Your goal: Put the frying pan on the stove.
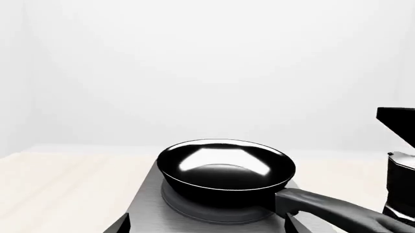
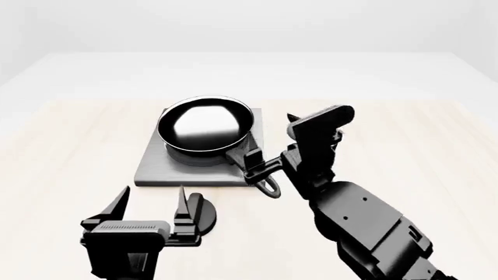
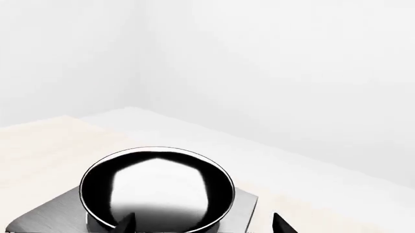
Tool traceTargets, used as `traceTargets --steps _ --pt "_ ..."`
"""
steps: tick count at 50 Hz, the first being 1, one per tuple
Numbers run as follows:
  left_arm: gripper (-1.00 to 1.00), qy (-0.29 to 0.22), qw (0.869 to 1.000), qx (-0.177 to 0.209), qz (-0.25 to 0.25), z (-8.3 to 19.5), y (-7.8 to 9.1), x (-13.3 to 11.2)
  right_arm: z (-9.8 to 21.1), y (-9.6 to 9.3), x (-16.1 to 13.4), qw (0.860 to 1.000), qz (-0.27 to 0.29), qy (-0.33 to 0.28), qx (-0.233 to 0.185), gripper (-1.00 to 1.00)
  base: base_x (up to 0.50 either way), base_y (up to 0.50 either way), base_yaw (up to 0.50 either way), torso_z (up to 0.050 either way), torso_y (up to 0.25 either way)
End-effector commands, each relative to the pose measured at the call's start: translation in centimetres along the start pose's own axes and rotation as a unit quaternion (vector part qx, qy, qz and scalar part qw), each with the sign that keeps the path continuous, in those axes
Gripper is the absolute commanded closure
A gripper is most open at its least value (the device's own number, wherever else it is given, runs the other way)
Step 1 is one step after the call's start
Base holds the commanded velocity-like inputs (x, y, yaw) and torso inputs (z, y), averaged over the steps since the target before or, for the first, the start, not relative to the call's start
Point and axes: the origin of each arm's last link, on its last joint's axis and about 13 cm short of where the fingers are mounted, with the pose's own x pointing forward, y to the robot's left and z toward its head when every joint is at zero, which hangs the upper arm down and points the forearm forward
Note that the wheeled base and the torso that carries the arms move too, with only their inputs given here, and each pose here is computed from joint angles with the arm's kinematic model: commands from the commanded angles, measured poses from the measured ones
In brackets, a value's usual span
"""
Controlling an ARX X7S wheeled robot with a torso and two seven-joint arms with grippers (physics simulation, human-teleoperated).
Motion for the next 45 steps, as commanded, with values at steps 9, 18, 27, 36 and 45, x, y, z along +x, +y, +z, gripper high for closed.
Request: traceTargets --steps 9,18,27,36,45 --pt "-1.0 -0.028 1.0 0.003 0.003 1.6 0.1 -0.4 -0.2 1.4 -6.5 0.993 -0.073 -0.09 0.005 -1.0 0.0 0.0 0.0 0.0 0.0" --pt "-1.0 -0.048 0.999 0.001 -0.001 2.9 0.1 -0.9 0.0 1.9 -8.2 0.99 -0.088 -0.108 -0.009 -1.0 0.0 0.0 0.0 0.0 0.0" --pt "-1.0 -0.063 0.998 0.0 -0.007 3.9 0.1 -1.6 0.9 2.7 -10.2 0.988 -0.088 -0.13 -0.008 -1.0 0.0 0.0 0.0 0.0 0.0" --pt "-1.0 -0.078 0.997 0.002 -0.013 4.8 -0.2 -2.0 1.2 2.6 -11.3 0.985 -0.098 -0.141 -0.013 -1.0 0.0 0.0 0.0 0.0 0.0" --pt "-1.0 -0.089 0.996 0.001 -0.012 5.5 0.0 -2.6 2.0 2.9 -12.4 0.983 -0.102 -0.155 -0.016 -1.0 0.0 0.0 0.0 0.0 0.0"
